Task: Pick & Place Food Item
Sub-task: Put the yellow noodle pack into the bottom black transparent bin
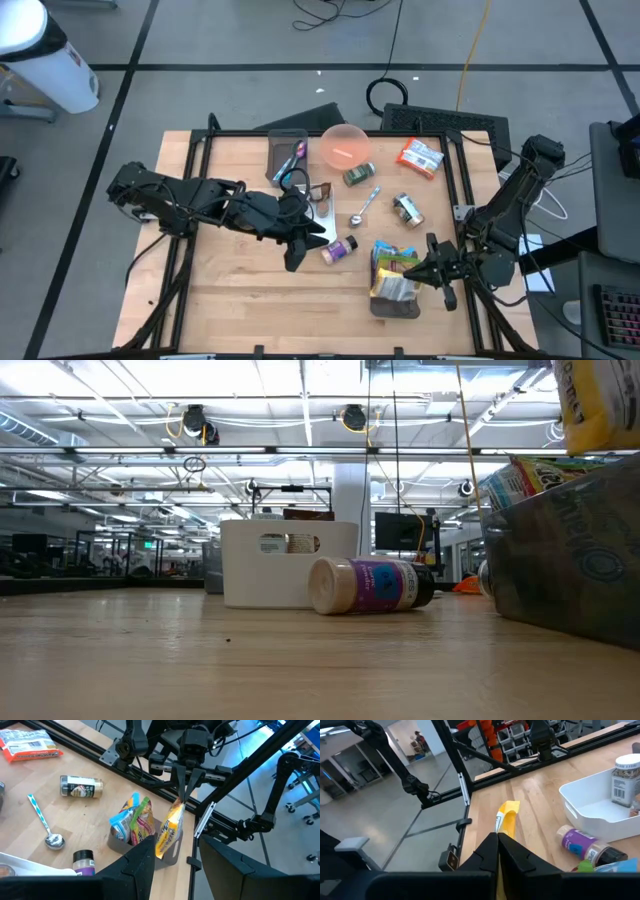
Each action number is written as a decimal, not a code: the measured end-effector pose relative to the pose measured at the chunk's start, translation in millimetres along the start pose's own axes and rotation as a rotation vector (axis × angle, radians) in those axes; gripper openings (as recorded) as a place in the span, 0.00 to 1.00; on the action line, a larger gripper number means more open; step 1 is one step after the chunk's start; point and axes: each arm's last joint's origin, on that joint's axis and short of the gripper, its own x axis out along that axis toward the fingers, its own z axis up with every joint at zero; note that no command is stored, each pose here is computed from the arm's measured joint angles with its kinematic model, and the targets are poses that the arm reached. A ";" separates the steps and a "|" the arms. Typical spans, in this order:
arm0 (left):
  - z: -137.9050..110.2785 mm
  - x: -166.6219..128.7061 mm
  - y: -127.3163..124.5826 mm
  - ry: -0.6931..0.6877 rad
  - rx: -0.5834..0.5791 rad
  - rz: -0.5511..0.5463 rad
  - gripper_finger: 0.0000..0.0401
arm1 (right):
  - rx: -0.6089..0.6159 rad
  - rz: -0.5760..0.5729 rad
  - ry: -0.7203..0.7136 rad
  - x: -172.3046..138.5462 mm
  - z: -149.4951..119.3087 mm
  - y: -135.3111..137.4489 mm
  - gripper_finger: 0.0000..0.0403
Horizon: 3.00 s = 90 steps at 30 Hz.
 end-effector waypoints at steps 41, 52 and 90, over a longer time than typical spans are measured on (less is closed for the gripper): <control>1.1 0.3 1.6 -0.028 0.004 0.037 0.40 | 0.030 0.004 -0.008 2.5 -30.5 -20.8 0.00; 1.2 0.3 1.7 -0.032 0.003 0.042 0.40 | 0.031 -0.012 0.018 2.3 -42.3 -30.3 0.00; 6.7 1.7 8.8 -0.044 -0.035 0.059 0.40 | -0.032 -0.066 0.054 14.6 -69.3 -43.0 0.00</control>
